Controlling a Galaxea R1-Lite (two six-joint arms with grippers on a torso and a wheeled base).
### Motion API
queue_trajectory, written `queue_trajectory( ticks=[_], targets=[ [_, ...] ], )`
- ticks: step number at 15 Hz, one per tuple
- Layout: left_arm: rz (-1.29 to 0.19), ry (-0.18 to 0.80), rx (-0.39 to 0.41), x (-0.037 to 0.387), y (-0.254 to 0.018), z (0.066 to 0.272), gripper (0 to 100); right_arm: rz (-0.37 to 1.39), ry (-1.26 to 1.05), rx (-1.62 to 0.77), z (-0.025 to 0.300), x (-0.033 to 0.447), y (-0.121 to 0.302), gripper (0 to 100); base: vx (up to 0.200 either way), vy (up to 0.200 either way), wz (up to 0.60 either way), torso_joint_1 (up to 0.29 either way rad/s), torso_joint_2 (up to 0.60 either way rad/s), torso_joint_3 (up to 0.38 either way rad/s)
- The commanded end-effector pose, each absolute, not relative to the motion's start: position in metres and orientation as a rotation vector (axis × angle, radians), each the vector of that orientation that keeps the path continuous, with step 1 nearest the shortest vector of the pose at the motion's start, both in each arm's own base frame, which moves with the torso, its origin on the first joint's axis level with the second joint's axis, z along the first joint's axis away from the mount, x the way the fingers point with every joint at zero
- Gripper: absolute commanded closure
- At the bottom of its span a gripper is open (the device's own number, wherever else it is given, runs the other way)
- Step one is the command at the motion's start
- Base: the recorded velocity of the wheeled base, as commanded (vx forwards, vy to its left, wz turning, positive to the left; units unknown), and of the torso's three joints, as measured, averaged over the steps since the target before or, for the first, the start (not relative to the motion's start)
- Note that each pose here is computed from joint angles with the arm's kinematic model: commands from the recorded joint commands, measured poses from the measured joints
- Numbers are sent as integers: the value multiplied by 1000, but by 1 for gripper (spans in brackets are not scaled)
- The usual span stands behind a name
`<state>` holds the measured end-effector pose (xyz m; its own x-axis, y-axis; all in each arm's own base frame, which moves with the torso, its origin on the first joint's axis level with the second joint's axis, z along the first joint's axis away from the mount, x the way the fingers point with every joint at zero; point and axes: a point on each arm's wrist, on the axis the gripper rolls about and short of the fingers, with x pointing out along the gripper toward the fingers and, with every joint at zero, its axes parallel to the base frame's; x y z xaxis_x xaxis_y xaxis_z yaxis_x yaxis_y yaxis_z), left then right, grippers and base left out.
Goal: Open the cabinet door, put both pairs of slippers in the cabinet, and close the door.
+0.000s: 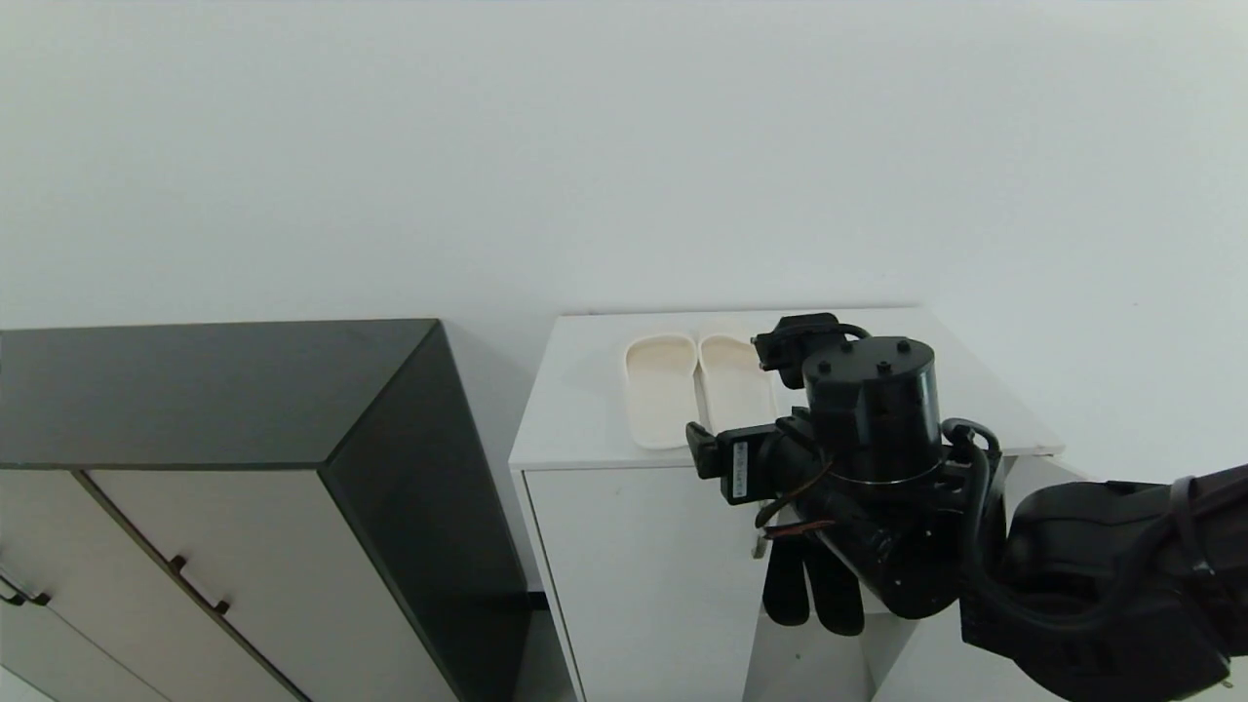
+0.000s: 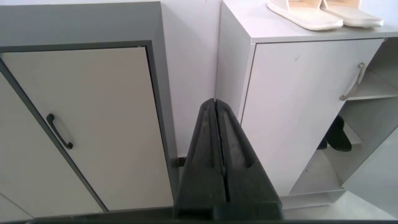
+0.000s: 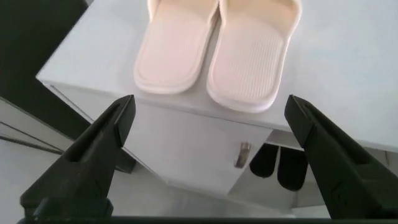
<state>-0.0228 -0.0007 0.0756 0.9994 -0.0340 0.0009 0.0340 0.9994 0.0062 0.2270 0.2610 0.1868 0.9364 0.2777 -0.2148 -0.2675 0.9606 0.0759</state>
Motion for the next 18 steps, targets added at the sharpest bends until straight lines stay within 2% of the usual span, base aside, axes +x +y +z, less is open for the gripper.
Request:
queue_trajectory(
  ticks=[1, 5, 14, 18],
  targets=[
    [-34, 0, 8, -23, -1, 76, 100, 280, 223, 53, 187, 228, 264, 0, 0, 0, 0, 0, 0, 0],
    [-34, 0, 8, -23, -1, 76, 100, 279, 237, 38, 180, 230, 268, 0, 0, 0, 0, 0, 0, 0],
    [-34, 0, 6, -23, -1, 76, 100, 273, 267, 10, 162, 239, 279, 0, 200, 0, 0, 2, -1, 4],
    [-34, 0, 6, -23, -1, 76, 100, 270, 258, 18, 151, 251, 291, 0, 0, 0, 0, 0, 0, 0]
  ],
)
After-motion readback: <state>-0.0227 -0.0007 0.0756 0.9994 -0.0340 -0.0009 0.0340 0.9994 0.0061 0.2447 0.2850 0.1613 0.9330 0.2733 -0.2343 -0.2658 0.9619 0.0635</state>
